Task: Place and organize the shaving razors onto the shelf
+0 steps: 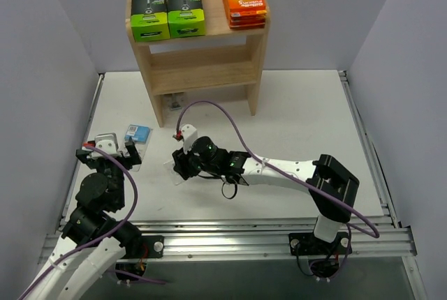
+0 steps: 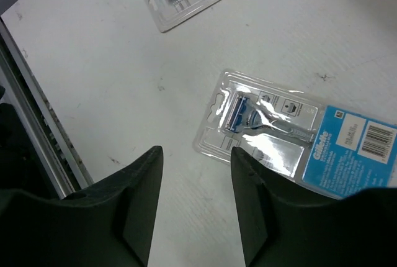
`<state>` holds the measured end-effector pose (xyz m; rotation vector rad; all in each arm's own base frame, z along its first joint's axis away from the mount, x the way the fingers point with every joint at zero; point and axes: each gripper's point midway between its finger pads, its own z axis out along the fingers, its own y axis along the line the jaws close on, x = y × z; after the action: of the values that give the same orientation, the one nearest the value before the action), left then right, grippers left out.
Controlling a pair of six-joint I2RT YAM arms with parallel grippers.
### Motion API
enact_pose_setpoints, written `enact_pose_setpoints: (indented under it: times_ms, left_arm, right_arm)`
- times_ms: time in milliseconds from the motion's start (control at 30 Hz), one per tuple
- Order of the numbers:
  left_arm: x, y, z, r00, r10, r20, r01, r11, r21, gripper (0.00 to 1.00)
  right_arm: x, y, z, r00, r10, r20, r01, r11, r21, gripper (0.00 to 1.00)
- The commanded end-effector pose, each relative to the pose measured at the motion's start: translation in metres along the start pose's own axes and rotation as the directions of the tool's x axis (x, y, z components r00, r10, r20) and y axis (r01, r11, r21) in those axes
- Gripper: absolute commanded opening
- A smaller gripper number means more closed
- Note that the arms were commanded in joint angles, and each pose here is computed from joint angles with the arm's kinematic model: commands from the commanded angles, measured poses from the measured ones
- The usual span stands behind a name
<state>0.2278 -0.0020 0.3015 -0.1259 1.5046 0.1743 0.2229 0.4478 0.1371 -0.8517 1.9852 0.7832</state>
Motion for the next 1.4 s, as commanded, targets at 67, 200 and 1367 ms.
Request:
enact_pose_setpoints:
  times_ms: [67,200,1367]
  left_arm:
    - [-0.007,-0.004,0.002,1.0,-0.016,0.017,0.015,1.0,0.017,0.98]
    - [-0.006,-0.003,0.003,1.0,-0.011,0.01,0.01,1.0,0.007,0.94]
    - [-0.012,-0.006,-0.001,0.999,-0.029,0.028,0.027,0.999,0.047,0.94]
  right_arm:
    - [-0.01,-0.03,0.004,0.999,0.032,0.033,-0.034,0.997,0.071,0.49]
    - [0.002,-0.05,0.014,0.998,0.059,0.0,-0.058,0.99,0.127,0.5]
    - [0.052,-0.164,0.035,0.984,0.165,-0.073,-0.108,0.865,0.49,0.52]
